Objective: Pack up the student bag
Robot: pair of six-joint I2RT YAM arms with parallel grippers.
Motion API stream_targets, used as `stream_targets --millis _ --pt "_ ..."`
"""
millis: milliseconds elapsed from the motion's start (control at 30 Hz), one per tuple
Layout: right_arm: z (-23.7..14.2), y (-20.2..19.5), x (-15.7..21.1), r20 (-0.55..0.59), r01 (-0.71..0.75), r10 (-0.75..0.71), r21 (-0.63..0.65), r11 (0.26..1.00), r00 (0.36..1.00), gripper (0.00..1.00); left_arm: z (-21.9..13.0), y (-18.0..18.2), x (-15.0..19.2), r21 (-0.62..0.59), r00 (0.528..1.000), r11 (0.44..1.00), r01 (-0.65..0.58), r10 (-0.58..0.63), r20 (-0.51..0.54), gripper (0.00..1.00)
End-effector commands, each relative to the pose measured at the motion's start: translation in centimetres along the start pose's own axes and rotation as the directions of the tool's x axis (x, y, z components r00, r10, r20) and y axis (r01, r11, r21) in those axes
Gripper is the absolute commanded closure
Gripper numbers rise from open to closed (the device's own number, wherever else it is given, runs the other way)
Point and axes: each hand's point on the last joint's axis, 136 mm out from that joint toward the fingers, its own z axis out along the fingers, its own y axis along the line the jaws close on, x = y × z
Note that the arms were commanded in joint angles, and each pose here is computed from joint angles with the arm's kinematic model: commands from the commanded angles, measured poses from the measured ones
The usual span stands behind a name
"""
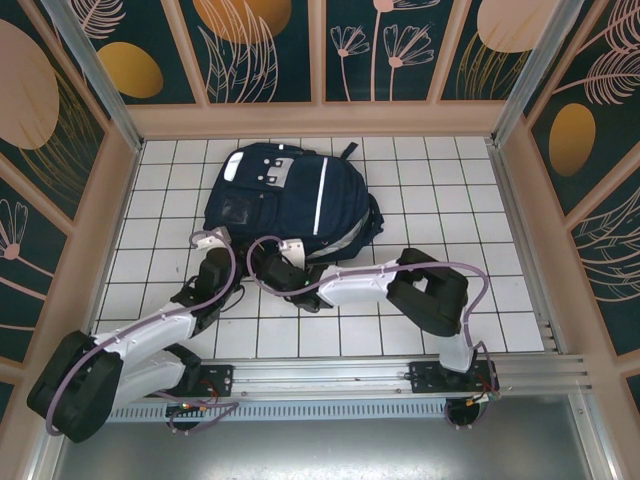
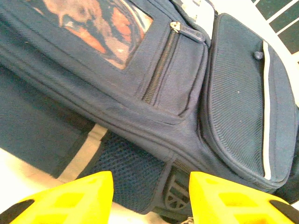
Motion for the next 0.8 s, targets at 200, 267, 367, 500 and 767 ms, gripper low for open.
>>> stream_targets --millis 200,267,367,500,767 --pt "2.3 -2.4 -0.1 -0.053 -0.079 0.084 0.091 0.993 0.995 0.70 -0.9 1.0 -0.2 -0.020 0.999 1.000 -0.020 0.021 0.030 0.49" --pt "2.5 -2.7 -0.1 -0.051 -0.087 0.093 0.103 0.991 0.994 0.65 -0.9 0.9 -0.2 -0.015 0.999 1.000 -0.017 0.018 0.029 0.49" --pt "2.7 -2.7 -0.3 -0.042 -0.093 0.098 0.106 0.990 0.994 0.61 -0.9 0.9 -0.2 -0.015 0.999 1.000 -0.019 0.019 0.030 0.49" --pt "3.0 -2.6 -0.6 -0.035 -0.102 0.106 0.109 0.989 0.994 0.59 -0.9 1.1 -0.2 -0.020 0.999 1.000 -0.018 0.019 0.031 0.49" --pt "2.3 -3.4 -0.7 -0.017 -0.113 0.116 0.132 0.985 0.993 0.86 -0.6 1.1 0.3 -0.014 1.000 1.000 -0.022 0.022 0.015 0.48"
